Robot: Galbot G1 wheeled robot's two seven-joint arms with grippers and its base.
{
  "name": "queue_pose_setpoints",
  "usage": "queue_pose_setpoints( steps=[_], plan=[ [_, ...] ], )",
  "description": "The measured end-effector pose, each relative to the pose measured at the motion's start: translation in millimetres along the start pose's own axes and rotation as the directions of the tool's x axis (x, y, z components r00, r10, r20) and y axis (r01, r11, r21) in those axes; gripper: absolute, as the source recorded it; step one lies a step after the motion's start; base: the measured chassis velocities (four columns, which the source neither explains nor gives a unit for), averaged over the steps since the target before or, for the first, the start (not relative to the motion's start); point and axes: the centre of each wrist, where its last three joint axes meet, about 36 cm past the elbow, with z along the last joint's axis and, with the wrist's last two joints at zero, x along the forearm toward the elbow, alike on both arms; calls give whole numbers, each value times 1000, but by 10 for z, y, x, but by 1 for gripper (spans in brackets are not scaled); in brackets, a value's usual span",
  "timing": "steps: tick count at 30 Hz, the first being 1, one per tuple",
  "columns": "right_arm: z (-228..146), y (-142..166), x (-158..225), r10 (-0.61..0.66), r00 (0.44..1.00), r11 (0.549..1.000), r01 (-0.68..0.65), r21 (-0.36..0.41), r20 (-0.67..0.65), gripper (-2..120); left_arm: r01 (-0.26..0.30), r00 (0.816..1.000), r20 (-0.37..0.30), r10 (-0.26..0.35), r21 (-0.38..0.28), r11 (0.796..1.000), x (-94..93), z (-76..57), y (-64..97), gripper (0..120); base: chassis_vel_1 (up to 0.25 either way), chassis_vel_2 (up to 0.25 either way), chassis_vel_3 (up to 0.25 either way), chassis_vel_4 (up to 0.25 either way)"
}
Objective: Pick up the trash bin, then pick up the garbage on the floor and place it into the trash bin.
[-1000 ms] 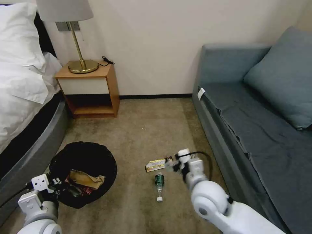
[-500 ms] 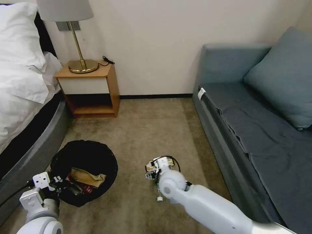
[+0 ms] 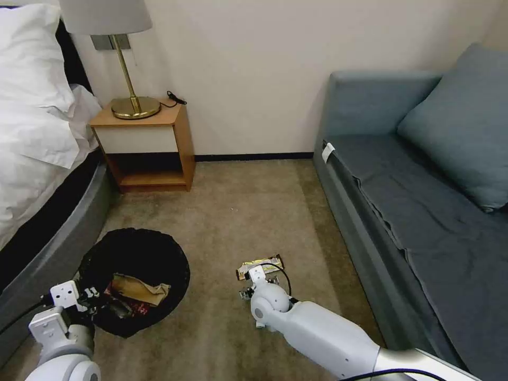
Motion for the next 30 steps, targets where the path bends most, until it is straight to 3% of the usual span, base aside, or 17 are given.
queue_pose_setpoints(
  steps=[18, 21, 25, 30],
  plan=[
    [263, 21, -482, 56, 998, 998, -55, 32, -26, 100, 11, 1000, 10, -11, -3, 1000, 35, 1, 26, 2, 0, 0, 0, 0],
    [276, 19, -484, 55, 998, 998, -54, 35, -25, 95, 15, 1000, 13, -15, -4, 1000, 33, 2, 36, 2, 0, 0, 0, 0],
    [290, 5, -446, 49, 999, 998, -49, 38, -14, 76, 16, 1000, 16, -16, -6, 1000, 24, 6, 23, 2, 0, 0, 0, 0],
    [291, 0, -415, 44, 999, 998, -44, 40, -5, 62, 16, 1000, 15, -16, -5, 1000, 14, 14, 15, 2, 0, 0, 0, 0]
  ],
)
